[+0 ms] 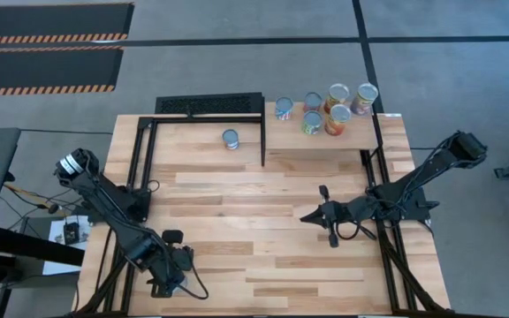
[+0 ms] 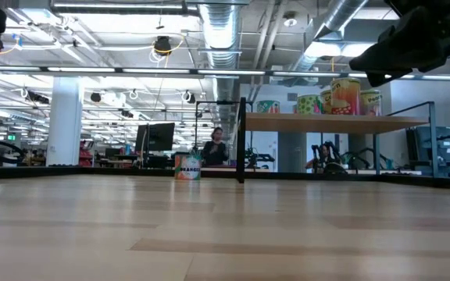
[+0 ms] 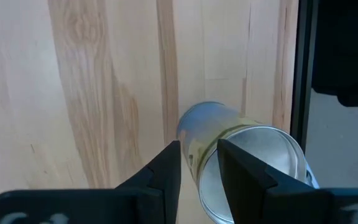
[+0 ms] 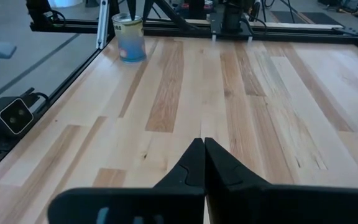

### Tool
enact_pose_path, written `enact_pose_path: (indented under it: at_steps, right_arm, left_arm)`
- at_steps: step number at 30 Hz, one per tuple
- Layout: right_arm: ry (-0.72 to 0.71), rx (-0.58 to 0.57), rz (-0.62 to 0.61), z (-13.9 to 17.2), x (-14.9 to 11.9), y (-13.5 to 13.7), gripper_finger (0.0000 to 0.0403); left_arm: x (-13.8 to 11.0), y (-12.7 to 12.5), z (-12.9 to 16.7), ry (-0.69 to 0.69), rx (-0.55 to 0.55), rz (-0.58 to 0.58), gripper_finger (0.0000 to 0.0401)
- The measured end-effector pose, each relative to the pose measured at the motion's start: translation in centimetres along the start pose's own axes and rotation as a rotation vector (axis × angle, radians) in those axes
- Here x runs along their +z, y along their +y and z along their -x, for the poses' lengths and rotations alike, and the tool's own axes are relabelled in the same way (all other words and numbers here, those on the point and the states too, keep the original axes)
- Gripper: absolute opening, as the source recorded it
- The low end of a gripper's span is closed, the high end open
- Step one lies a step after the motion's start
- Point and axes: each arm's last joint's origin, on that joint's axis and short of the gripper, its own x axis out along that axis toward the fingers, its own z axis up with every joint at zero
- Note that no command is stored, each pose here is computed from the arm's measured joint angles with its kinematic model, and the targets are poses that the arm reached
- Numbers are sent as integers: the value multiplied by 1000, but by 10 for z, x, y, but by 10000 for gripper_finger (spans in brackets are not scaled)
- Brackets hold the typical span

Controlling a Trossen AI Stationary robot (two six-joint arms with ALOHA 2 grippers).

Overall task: Pick and place cans onto a shelf
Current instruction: Put the canned peaches on the shelf

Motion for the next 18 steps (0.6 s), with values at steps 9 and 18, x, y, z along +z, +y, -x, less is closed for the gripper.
enact_pose_path:
  at_steps: [9, 18]
  right_arm:
    - [0, 0, 0, 0, 0, 0, 11]
    - [0, 1, 1, 0, 0, 0, 11]
  left_arm:
    - [0, 1, 0, 50, -47, -46, 94]
    - [0, 1, 0, 56, -53, -113, 93]
